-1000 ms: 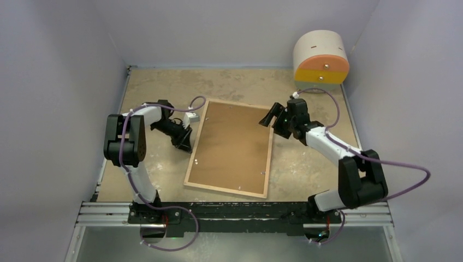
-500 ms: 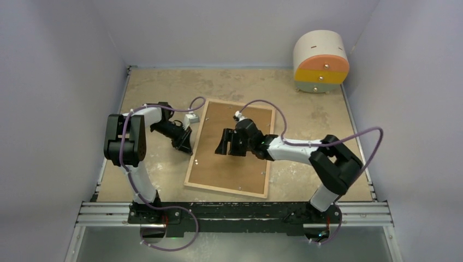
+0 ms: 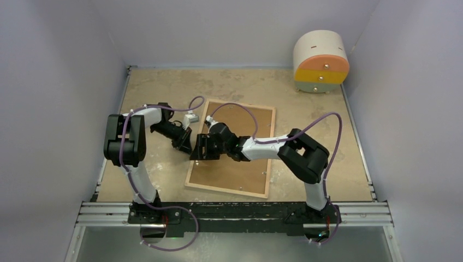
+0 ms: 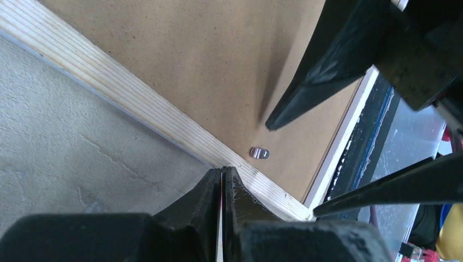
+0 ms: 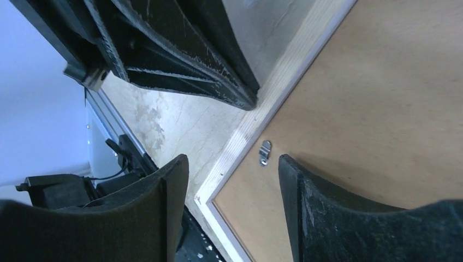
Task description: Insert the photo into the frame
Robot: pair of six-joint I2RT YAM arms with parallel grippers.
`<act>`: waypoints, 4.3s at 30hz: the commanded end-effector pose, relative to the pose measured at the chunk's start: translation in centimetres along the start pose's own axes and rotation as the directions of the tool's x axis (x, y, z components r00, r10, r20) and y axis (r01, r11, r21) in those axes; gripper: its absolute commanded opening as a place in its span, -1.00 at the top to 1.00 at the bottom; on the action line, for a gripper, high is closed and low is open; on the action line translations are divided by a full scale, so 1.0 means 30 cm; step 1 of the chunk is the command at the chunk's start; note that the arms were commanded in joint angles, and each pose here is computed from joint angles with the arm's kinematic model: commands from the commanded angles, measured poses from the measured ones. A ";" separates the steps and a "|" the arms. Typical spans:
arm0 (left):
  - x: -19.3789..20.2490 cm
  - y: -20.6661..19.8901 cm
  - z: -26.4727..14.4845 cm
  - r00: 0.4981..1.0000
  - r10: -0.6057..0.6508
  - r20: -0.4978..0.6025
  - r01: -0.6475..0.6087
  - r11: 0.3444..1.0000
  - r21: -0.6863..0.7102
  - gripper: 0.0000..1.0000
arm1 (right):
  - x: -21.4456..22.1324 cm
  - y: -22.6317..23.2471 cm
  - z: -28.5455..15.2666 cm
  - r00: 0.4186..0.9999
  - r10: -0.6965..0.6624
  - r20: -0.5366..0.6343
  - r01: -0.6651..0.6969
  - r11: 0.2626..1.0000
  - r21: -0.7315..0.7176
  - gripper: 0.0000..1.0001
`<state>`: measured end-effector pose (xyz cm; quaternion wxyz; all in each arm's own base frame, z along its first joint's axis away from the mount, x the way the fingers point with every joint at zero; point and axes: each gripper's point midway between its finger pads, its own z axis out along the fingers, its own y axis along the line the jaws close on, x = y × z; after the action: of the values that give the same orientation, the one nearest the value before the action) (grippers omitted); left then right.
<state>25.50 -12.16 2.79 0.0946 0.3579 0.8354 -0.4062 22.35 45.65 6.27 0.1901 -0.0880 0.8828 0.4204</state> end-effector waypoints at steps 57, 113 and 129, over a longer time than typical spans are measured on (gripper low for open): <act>0.027 0.056 -0.018 0.997 0.077 -0.030 -0.079 0.993 -0.082 0.93 | -0.064 0.052 -0.024 0.998 -0.013 -0.060 0.006 0.993 -0.116 0.03; 0.026 0.052 -0.015 0.997 0.077 -0.026 -0.079 0.994 -0.074 1.00 | 0.088 -0.024 0.089 0.975 0.039 -0.219 -0.069 0.989 -0.129 0.25; 0.027 0.053 -0.016 0.997 0.078 -0.028 -0.080 0.994 -0.076 1.00 | 0.103 -0.029 0.099 0.969 0.039 -0.245 -0.073 0.989 -0.131 0.35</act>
<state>25.45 -11.96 2.78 0.1016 0.3582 0.8360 -0.4030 21.32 47.45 3.65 0.0809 -0.1209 0.8636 0.4827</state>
